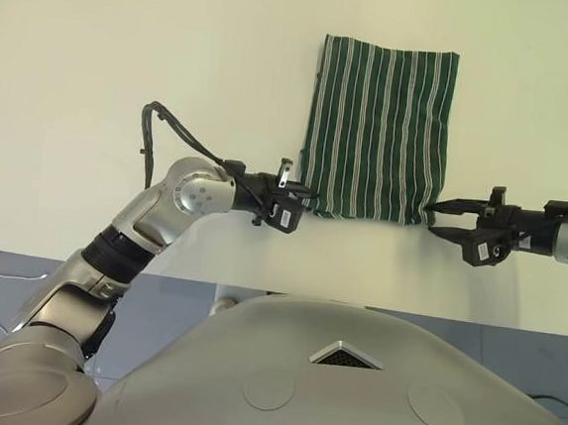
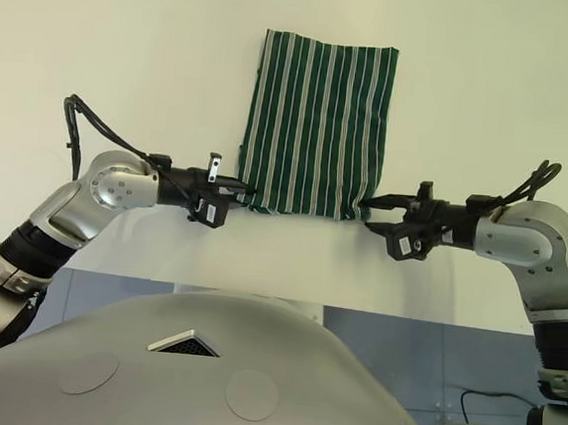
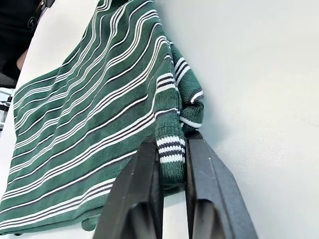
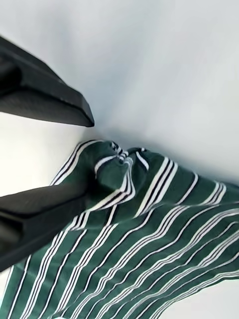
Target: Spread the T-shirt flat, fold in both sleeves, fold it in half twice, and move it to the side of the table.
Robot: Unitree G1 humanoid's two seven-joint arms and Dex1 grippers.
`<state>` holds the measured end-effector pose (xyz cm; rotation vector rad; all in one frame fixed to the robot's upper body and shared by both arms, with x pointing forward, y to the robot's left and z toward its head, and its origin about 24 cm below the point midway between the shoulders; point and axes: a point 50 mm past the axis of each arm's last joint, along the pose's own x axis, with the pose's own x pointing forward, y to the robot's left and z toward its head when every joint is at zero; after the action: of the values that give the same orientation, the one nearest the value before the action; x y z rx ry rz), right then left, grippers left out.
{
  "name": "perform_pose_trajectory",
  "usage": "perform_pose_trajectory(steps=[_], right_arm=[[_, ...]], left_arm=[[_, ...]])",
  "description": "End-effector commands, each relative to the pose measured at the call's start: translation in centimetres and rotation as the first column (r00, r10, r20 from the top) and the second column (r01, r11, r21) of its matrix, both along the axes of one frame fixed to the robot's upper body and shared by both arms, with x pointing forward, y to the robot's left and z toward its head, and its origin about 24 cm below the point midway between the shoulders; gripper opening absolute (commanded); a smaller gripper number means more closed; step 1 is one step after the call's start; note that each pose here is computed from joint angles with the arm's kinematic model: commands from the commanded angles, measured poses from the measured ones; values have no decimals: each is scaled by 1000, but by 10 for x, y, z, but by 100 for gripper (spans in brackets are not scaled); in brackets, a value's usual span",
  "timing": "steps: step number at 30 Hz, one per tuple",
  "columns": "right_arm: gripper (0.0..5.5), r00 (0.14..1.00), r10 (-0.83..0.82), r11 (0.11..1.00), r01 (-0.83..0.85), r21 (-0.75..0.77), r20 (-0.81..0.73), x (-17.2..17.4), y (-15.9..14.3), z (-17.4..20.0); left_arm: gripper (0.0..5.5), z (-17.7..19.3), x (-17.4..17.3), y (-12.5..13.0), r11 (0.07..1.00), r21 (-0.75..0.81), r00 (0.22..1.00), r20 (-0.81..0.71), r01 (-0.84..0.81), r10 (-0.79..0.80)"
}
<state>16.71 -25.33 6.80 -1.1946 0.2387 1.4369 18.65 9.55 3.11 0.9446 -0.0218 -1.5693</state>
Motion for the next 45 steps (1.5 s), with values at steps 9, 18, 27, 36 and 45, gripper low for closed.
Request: perform_pose_trajectory(steps=[9, 18, 27, 36, 45], right_arm=[[33, 980, -103, 990, 117, 74, -168, 2, 4, -10], [0, 828, -380, 801, 518, 301, -413, 124, -12, 55], [65, 610, -754, 551, 789, 272, -242, 196, 4, 18], [205, 743, -620, 492, 620, 611, -253, 205, 56, 28], [205, 42, -773, -109, 974, 197, -634, 161, 16, -78]], left_arm=[[0, -12, 8, 11, 998, 38, 969, -242, -49, 57], [0, 79, 138, 9, 935, -195, 794, -595, -295, 127], [36, 60, 198, -5, 637, -162, 594, -583, -753, 554], [193, 66, 204, 64, 258, -385, 454, -612, -886, 647], [215, 65, 146, 88, -42, -551, 436, -703, -833, 562]])
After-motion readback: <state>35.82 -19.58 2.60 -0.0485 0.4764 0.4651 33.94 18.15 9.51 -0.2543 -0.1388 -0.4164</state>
